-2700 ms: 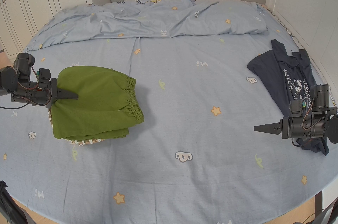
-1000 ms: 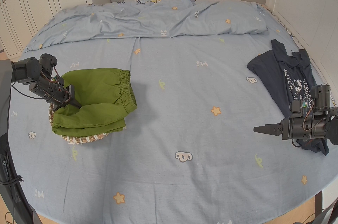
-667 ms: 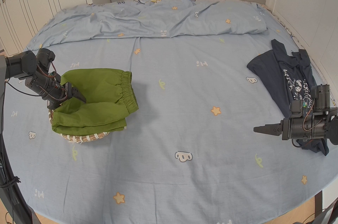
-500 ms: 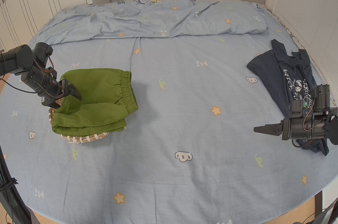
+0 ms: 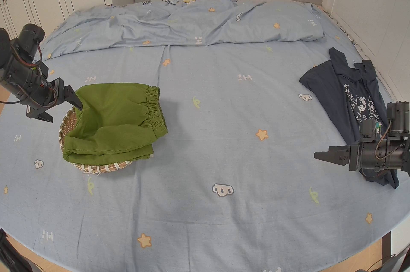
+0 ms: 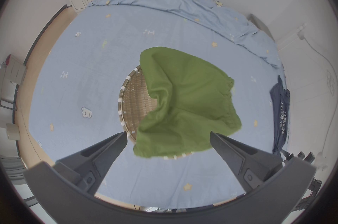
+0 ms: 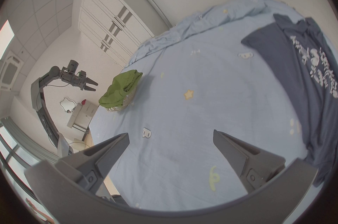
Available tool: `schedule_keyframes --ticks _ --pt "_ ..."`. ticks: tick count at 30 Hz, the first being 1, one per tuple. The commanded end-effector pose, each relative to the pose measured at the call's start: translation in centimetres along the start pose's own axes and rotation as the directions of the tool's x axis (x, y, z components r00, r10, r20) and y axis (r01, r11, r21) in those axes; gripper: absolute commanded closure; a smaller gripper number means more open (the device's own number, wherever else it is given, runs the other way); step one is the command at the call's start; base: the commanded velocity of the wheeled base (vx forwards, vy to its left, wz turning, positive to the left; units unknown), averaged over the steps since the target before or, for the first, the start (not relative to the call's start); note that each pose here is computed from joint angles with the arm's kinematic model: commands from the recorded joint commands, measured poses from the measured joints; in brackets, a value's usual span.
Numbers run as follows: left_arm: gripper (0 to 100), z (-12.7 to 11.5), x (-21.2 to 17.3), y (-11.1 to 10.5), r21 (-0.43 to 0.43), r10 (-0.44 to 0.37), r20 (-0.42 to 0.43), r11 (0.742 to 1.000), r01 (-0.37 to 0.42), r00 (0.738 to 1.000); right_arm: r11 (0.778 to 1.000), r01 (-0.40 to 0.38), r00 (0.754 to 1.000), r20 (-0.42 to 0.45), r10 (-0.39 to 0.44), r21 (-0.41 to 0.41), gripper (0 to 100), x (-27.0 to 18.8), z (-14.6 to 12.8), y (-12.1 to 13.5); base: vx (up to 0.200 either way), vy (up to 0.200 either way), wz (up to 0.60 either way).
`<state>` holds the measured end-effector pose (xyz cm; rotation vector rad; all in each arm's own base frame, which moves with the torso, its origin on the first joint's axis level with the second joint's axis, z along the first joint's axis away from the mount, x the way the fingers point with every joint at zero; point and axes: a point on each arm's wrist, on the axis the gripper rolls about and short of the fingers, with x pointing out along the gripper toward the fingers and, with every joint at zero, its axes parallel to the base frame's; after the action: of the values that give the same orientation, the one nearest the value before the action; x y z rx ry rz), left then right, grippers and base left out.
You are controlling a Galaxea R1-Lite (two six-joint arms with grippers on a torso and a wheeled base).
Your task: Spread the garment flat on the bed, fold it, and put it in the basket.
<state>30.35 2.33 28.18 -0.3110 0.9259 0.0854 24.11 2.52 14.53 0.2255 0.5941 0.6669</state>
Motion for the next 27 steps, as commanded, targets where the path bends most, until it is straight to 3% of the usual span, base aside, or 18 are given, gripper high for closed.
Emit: schedule_keyframes --ticks 1,2,3,4,5,6,7,9,12,15,16,20,24,27 --pt "0 -8.0 -9.9 -1.4 0.058 -0.098 0.084 0.994 0.093 0.992 0.984 0.046 0.98 0.198 -0.011 -0.17 0 -6.8 -1.0 5.1 0.0 0.0 0.0" --pt "0 -10.7 -11.4 -1.1 0.085 -0.133 0.098 0.988 0.125 0.986 0.982 0.039 0.974 0.227 0.004 -0.184 0 -8.3 -2.3 6.1 0.0 0.0 0.0" --pt "0 -11.0 -11.5 -1.0 0.088 -0.138 0.1 0.988 0.129 0.985 0.982 0.038 0.974 0.228 0.004 -0.184 0 -8.4 -2.5 6.2 0.0 0.0 0.0" --pt "0 -14.4 -12.3 0.0 0.107 -0.171 0.136 0.982 0.157 0.976 0.981 0.016 0.961 0.273 0.038 -0.194 0 -10.4 -4.7 7.7 0.0 0.0 0.0" --pt "0 -16.3 -12.6 0.7 0.113 -0.186 0.174 0.979 0.169 0.967 0.982 0.001 0.953 0.299 0.057 -0.19 0 -11.4 -5.9 8.4 0.0 0.0 0.0" --pt "0 -16.3 -12.6 0.7 0.113 -0.186 0.174 0.979 0.169 0.967 0.982 0.001 0.953 0.299 0.057 -0.19 0 -11.4 -5.9 8.4 0.0 0.0 0.0" --pt "0 -19.6 -13.0 2.0 0.127 -0.223 0.271 0.973 0.195 0.936 0.987 -0.03 0.941 0.33 0.081 -0.155 0 -12.7 -8.0 9.4 0.0 0.0 0.0" --pt "0 -22.5 -13.0 3.1 0.142 -0.264 0.344 0.963 0.228 0.901 0.992 -0.049 0.936 0.34 0.088 -0.12 0 -13.4 -9.7 9.9 0.0 0.0 0.0" --pt "0 -26.1 -12.6 4.6 0.136 -0.27 0.393 0.963 0.234 0.879 0.994 -0.054 0.943 0.321 0.083 -0.099 0 -13.9 -11.1 10.2 0.0 0.0 0.0" --pt "0 -28.1 -12.2 5.4 0.102 -0.262 0.393 0.965 0.241 0.882 0.994 -0.057 0.944 0.32 0.086 -0.098 0 -14.1 -11.6 10.4 0.0 0.0 0.0" --pt "0 -29.7 -11.6 6.0 0.059 -0.25 0.396 0.967 0.247 0.884 0.992 -0.066 0.943 0.319 0.096 -0.104 0 -14.4 -12.3 10.6 0.0 0.0 0.0" --pt "0 -32.8 -10.4 7.1 0.023 -0.229 0.429 0.97 0.243 0.874 0.992 -0.078 0.948 0.299 0.104 -0.097 0 -14.8 -15.1 10.7 0.0 0.0 0.0" --pt "0 -35.2 -9.5 7.4 -0.028 -0.146 0.528 0.982 0.189 0.837 0.994 -0.079 0.956 0.276 0.097 -0.077 0 -15.0 -16.5 10.7 0.0 0.0 0.0" --pt "0 -36.4 -8.5 7.6 -0.005 -0.115 0.58 0.989 0.145 0.806 0.993 -0.08 0.953 0.284 0.101 -0.085 0 -15.0 -17.1 10.7 0.0 0.0 0.0"
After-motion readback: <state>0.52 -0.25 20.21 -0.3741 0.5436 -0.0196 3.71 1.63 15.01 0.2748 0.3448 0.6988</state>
